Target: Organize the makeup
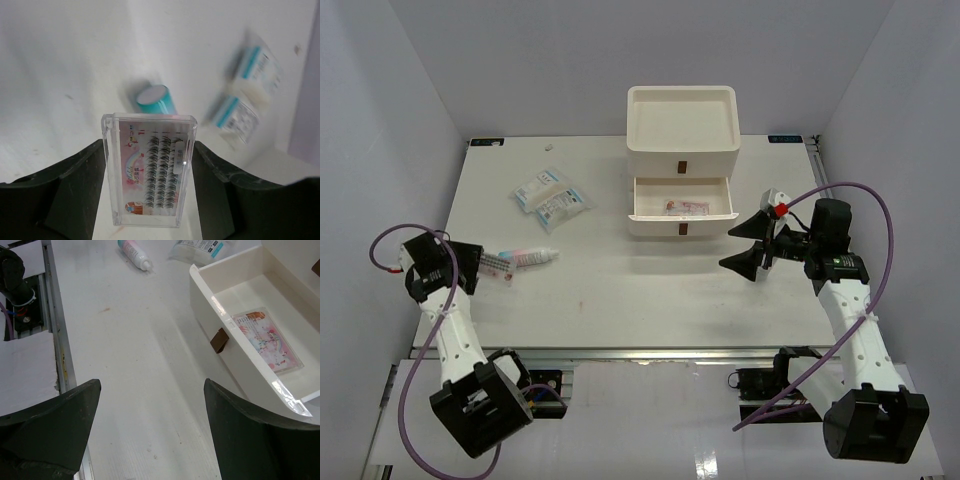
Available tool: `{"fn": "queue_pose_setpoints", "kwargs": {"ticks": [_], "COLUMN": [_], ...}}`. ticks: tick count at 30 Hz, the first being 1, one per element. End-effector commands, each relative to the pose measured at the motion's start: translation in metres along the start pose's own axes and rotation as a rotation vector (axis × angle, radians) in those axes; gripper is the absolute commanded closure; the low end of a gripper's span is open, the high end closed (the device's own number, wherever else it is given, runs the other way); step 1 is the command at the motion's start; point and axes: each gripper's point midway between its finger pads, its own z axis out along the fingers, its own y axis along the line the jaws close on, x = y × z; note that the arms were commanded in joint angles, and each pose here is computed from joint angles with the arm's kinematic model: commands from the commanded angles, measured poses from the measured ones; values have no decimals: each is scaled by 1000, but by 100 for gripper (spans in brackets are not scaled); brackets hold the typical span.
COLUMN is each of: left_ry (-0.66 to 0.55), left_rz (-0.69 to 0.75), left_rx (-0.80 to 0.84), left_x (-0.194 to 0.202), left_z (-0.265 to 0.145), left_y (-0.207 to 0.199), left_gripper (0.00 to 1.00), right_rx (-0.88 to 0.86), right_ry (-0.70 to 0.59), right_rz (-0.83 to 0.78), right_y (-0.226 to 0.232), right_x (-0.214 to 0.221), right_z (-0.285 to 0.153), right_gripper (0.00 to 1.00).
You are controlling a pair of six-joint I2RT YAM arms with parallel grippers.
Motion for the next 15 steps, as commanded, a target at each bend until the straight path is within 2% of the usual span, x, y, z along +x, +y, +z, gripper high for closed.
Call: {"fn": "queue_pose_setpoints", "kwargs": {"ticks": [1,2,3,5,8,15], "left_ry": [276,306,351,356,441,536], "left_rz": [117,141,210,316,479,866], "left_rx": [514,552,662,795,988,1211], "left_x": [51,62,79,101,155,248], "left_z": [-48,-54,-72,-95,-143,-205], "left_y": [-90,-98,-118,-148,-184,-246], "left_gripper": [100,100,100,100,100,100], "right_rx": [-6,-5,-3,3,11,42], "right_ry": [-23,-23,-22,-21,-18,-19], "right_rz": [-26,-26,-24,-24,-21,-20], "right_y": [2,2,2,0,-2,-8], "right_x": [-5,-5,-5,-4,-3,-2], "right_z": [-2,-2,-3,-3,-4,-9], "right_gripper": [10,10,10,10,10,10]}}
